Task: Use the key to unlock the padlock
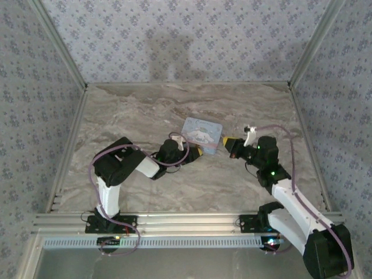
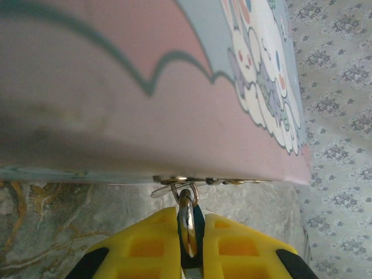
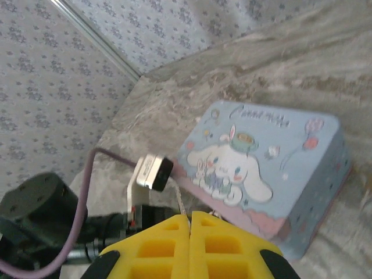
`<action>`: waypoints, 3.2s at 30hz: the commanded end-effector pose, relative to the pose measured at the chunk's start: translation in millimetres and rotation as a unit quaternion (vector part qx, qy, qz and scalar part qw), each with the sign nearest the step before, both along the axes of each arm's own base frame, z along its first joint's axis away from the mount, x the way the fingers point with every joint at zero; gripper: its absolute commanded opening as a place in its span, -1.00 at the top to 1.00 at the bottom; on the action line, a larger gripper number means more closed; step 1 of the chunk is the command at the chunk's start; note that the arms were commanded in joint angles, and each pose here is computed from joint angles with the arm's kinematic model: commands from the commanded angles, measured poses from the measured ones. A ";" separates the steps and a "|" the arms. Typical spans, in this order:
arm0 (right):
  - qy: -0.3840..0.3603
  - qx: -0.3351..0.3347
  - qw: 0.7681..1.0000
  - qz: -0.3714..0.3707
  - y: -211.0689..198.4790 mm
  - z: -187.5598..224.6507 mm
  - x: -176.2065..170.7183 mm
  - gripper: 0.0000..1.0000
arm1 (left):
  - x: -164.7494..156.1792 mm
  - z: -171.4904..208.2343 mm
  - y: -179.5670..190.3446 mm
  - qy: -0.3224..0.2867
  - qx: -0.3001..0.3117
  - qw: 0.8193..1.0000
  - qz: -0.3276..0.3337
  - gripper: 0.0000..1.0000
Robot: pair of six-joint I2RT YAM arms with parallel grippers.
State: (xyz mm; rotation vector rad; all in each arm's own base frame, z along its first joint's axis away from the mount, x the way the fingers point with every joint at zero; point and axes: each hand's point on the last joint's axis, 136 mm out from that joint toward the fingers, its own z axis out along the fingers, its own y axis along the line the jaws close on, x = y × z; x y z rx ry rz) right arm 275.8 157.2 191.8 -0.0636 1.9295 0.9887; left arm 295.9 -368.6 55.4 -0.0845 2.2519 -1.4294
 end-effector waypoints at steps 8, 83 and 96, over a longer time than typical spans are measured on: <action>0.040 0.087 0.995 -0.035 7.1 -32.2 -13.8 1.00 | 11.4 45.5 -10.7 0.011 -0.065 0.998 -0.004 0.84; 0.144 0.254 0.956 -0.041 65.7 -70.0 31.3 1.00 | 9.5 73.7 -24.4 0.005 -0.167 0.985 -0.031 0.86; 0.190 0.277 0.941 -0.035 60.9 -80.8 37.5 1.00 | 8.2 80.1 -26.7 0.002 -0.186 0.982 -0.039 0.88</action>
